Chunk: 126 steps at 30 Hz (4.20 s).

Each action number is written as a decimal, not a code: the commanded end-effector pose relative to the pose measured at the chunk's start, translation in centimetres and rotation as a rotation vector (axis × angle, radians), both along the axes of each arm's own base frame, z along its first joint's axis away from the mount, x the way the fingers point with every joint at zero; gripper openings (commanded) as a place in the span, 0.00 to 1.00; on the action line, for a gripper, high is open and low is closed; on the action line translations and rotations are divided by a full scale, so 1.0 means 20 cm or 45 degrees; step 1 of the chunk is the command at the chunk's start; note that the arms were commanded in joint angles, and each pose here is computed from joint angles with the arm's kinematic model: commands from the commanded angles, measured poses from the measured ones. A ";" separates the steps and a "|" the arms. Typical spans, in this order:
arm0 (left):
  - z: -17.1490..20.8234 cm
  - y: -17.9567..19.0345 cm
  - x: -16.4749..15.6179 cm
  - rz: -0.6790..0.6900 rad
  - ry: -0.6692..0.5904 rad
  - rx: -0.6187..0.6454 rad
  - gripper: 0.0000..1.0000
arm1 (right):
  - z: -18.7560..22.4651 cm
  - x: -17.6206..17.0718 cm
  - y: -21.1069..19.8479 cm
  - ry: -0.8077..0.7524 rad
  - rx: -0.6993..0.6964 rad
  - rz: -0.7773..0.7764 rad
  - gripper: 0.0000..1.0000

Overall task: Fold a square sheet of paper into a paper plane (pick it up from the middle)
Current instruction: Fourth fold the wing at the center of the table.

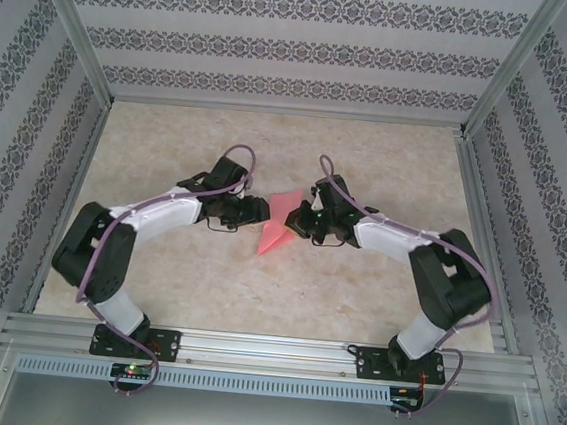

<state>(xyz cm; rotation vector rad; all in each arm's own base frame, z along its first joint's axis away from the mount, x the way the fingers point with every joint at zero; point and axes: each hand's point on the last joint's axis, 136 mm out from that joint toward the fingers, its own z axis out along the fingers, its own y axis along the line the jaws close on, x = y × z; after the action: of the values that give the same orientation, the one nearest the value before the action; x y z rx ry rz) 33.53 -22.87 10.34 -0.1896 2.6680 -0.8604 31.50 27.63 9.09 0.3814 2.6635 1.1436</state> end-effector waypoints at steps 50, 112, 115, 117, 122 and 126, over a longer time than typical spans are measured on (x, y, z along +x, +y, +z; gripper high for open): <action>-0.24 -0.37 -0.16 -0.857 -0.863 0.172 0.57 | -0.19 -0.08 -0.07 0.612 -0.160 -0.577 0.00; -0.37 -0.37 -0.27 -0.590 -0.402 -0.102 0.15 | -0.18 -0.03 -0.08 0.073 -0.130 0.102 0.43; -0.38 -0.37 -0.27 -0.579 -0.387 -0.106 0.15 | -0.20 -0.03 -0.08 0.081 -0.135 0.107 0.43; -0.38 -0.37 -0.27 -0.570 -0.378 -0.113 0.15 | -0.21 -0.03 -0.08 0.084 -0.143 0.106 0.42; -0.38 -0.36 -0.26 -0.535 -0.363 -0.120 0.15 | -0.22 -0.04 -0.11 0.072 -0.163 0.090 0.39; -0.40 -0.34 -0.26 -0.507 -0.338 -0.126 0.16 | -0.22 -0.03 -0.13 0.047 -0.175 0.052 0.36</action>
<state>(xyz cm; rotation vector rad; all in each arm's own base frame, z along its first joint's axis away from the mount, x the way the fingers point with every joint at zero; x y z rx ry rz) 27.98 -29.98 2.70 0.4708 2.4446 -1.0255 30.64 25.07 4.18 0.3571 2.8188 0.9797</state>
